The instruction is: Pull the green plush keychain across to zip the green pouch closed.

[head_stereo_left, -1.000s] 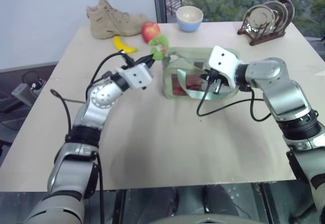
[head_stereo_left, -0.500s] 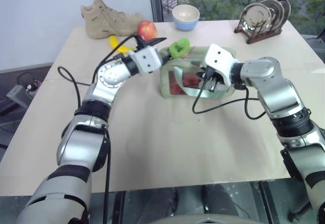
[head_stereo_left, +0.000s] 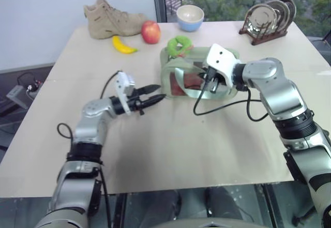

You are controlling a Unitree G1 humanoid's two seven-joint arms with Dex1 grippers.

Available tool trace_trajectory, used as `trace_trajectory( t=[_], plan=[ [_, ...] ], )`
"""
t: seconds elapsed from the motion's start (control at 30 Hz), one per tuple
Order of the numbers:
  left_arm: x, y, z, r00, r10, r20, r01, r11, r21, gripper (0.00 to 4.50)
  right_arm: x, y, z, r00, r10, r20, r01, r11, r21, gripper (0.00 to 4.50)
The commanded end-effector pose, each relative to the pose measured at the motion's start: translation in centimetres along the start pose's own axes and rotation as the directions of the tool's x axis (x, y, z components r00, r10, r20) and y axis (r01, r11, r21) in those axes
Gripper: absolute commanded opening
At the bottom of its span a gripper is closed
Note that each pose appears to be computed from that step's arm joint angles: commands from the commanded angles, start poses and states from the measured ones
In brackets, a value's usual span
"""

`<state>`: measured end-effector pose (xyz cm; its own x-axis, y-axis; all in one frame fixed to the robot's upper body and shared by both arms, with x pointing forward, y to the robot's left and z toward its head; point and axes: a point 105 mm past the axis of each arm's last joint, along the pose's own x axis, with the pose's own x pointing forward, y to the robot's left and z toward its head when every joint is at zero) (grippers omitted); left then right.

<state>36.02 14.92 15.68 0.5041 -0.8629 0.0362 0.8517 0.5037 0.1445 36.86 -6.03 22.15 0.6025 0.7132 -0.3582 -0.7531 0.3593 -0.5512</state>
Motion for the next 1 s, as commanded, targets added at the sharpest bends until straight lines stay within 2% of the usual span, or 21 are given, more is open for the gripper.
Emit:
trace_trajectory(
  t=[0.03, 0.43, 0.87, 0.97, 1.0],
  plan=[
    [1.0, 1.3, 1.9, 0.996, 0.082, 0.046, -0.085, 0.994, 0.075, 2.26, -0.5, -0.2, 1.9, 0.999, -0.001, 0.048, 0.003, 0.999, -0.047, 0.0],
    [0.2, 2.0, 3.5, 0.984, 0.126, 0.126, -0.129, 0.991, 0.022, 2.26, -0.8, -0.2, 1.5, 0.999, -0.008, 0.031, 0.01, 0.999, -0.046, 0.0],
    [2.0, 2.2, 2.4, 0.99, 0.129, 0.062, -0.134, 0.987, 0.087, 2.26, -0.9, -0.2, 1.6, 0.999, -0.005, 0.031, 0.007, 0.999, -0.049, 0.0],
    [2.8, 2.4, 2.5, 0.987, 0.141, 0.073, -0.148, 0.984, 0.1, 1.49, -0.9, -0.1, 1.6, 1.0, -0.004, 0.031, 0.006, 0.999, -0.048, 0.0],
    [2.9, 2.5, 2.6, 0.986, 0.147, 0.08, -0.155, 0.983, 0.103, 1.03, -0.9, -0.1, 1.6, 1.0, -0.005, 0.03, 0.007, 0.999, -0.046, 0.0]
  ],
)
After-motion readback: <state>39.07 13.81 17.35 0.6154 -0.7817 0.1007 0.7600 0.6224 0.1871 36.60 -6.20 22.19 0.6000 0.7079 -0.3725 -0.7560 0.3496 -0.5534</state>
